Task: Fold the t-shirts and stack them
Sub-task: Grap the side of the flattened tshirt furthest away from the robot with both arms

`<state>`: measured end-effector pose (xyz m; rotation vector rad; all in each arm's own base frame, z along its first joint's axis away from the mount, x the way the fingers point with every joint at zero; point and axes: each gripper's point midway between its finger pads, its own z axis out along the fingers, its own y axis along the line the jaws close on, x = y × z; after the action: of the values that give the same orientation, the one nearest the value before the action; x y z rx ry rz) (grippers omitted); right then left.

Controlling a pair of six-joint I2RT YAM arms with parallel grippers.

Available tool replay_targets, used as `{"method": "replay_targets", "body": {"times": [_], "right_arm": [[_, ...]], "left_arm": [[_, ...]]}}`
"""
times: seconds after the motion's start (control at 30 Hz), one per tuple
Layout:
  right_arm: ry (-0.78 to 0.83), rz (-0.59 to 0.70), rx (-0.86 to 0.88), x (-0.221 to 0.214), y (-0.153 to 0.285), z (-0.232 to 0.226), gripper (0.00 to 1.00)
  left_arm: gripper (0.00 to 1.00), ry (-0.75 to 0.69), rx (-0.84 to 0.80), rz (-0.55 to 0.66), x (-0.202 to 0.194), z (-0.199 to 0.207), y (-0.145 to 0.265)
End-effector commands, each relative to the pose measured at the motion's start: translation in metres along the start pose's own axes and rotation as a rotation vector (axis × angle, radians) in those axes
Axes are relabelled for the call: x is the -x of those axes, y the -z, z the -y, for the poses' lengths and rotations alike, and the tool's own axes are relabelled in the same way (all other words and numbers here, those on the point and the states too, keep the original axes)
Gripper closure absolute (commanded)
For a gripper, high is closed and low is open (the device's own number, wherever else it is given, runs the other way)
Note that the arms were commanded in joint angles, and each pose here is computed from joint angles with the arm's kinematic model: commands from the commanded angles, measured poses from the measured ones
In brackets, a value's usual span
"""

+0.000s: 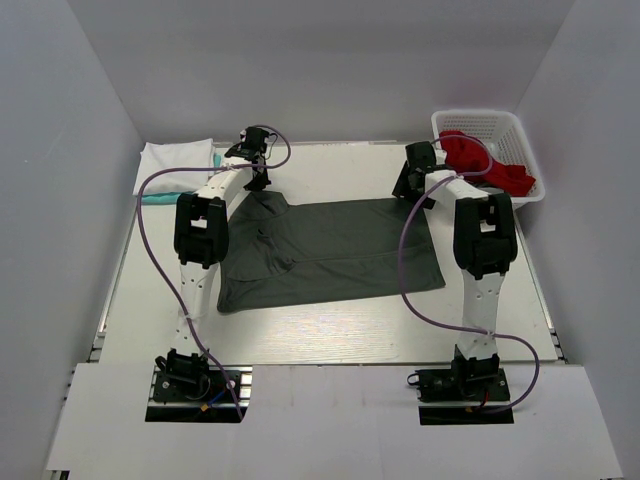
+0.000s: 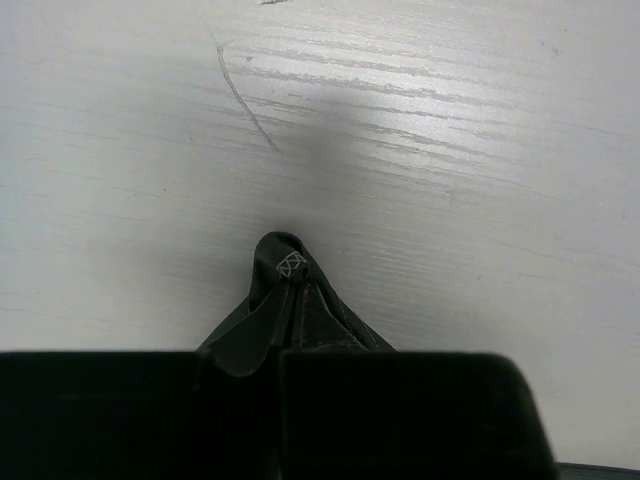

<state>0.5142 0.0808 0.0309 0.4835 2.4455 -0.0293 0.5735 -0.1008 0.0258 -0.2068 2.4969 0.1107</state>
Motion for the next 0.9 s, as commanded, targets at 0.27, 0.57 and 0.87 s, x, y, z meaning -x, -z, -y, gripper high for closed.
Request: {"method": "replay_targets", "body": {"times": [0.27, 0.57, 0.87], "right_arm": [[-0.033, 0.054, -0.066, 0.01, -0.018, 0.005, 0.49], [0.007, 0.076, -0.079, 0.015, -0.018, 0.004, 1.0], [0.107, 0.162, -0.035, 0.022, 0.011, -0.006, 1.0]], "left_arm": [[1.0, 0.054, 0.02, 0.044, 0.017, -0.009, 0.02], [1.0, 0.067, 0.051, 0.067, 0.021, -0.017, 0.031], [1.0, 0.125, 0.042, 0.119, 0.027, -0.025, 0.066]]}}
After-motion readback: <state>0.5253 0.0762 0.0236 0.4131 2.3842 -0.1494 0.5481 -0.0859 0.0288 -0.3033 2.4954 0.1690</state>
